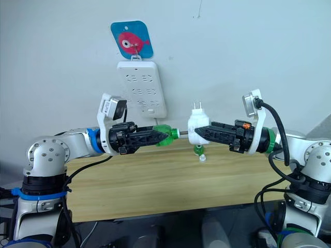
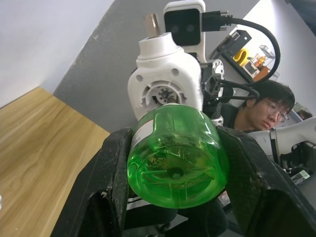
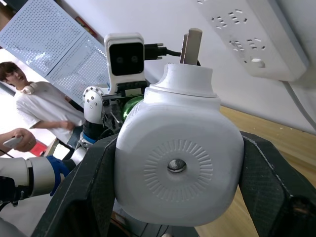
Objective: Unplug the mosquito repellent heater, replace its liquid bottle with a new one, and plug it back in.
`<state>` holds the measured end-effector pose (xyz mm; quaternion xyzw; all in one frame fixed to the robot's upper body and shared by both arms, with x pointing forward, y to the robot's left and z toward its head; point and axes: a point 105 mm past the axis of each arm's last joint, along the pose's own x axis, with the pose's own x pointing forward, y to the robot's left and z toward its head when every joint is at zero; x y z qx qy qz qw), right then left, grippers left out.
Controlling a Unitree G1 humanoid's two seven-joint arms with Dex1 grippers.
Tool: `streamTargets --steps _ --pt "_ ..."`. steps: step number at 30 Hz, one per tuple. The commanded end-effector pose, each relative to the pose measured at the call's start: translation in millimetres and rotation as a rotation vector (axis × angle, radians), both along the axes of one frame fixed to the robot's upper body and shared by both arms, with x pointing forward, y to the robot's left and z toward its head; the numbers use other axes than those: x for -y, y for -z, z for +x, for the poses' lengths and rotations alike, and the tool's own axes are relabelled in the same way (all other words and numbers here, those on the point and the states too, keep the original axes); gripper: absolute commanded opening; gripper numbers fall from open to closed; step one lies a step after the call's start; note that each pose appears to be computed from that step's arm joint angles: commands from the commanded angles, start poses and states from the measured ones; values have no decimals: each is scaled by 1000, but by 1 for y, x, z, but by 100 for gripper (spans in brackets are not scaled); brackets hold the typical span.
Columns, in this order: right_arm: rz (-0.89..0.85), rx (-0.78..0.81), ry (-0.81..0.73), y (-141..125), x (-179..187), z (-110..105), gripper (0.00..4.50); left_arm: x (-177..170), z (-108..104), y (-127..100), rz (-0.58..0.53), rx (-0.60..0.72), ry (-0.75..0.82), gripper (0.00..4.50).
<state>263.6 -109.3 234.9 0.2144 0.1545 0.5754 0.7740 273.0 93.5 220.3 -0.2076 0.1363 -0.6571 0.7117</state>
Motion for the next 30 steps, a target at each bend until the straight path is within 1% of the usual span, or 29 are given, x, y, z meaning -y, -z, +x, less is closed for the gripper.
streamTargets --steps 1,9,23,30 --pt "22 38 -25 -10 -2 -6 303 2 -4 -7 -20 46 12 227" --pt "23 24 -35 -9 -5 -9 303 2 -4 -5 -19 48 11 227" --pt "26 4 -18 -8 -6 -8 303 4 -13 -5 -30 34 62 227" --pt "33 -4 -47 -9 -9 -13 303 9 -9 -6 -48 37 55 227"
